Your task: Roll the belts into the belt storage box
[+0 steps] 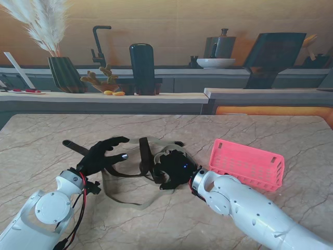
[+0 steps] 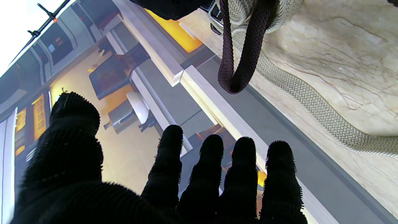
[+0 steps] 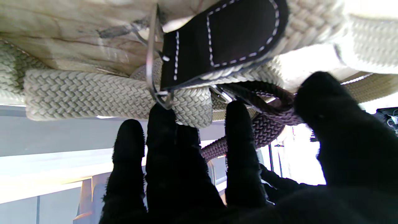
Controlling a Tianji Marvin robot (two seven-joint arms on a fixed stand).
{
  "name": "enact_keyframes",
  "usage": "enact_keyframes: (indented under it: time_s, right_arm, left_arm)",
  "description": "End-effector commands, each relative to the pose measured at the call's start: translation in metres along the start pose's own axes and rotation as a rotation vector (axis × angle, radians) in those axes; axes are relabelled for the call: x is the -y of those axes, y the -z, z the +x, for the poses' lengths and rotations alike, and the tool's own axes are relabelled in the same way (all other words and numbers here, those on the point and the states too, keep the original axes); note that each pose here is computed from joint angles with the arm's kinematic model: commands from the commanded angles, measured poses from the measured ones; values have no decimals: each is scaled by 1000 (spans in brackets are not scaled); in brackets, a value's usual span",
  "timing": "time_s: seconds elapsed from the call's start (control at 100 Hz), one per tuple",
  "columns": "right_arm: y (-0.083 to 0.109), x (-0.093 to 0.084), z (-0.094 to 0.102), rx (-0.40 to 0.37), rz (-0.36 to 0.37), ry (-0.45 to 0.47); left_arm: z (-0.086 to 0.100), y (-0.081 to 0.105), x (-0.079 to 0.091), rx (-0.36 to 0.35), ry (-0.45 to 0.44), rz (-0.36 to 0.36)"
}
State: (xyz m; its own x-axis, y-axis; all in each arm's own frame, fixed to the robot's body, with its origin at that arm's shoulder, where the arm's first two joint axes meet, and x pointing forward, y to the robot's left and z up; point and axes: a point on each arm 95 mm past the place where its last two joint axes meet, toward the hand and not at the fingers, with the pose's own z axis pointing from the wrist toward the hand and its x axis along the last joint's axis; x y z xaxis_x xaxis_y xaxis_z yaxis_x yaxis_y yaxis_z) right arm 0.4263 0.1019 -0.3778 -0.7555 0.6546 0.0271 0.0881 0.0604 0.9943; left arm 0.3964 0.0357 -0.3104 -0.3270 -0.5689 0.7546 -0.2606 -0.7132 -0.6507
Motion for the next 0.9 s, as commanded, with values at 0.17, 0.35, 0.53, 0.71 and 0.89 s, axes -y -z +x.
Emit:
enact_keyframes:
  time_s: [0.17, 0.35, 0.53, 0.71, 0.89]
  right_arm:
    - [-1, 7, 5, 16, -3, -26]
    - [1, -2, 4, 43, -47, -49]
    - [6, -22, 2, 73, -122, -48]
    - [12, -39, 0, 86, -191, -37]
    - [18, -56, -1, 96, -252, -39]
  left_arm:
    - [-1, 1, -3, 7, 9, -9]
    - [-1, 0, -3, 7, 12, -11]
    - [-2, -1, -4, 6, 16, -18]
    - [-1, -3, -6, -3, 21, -18]
    - [3, -5, -10, -28, 22, -13]
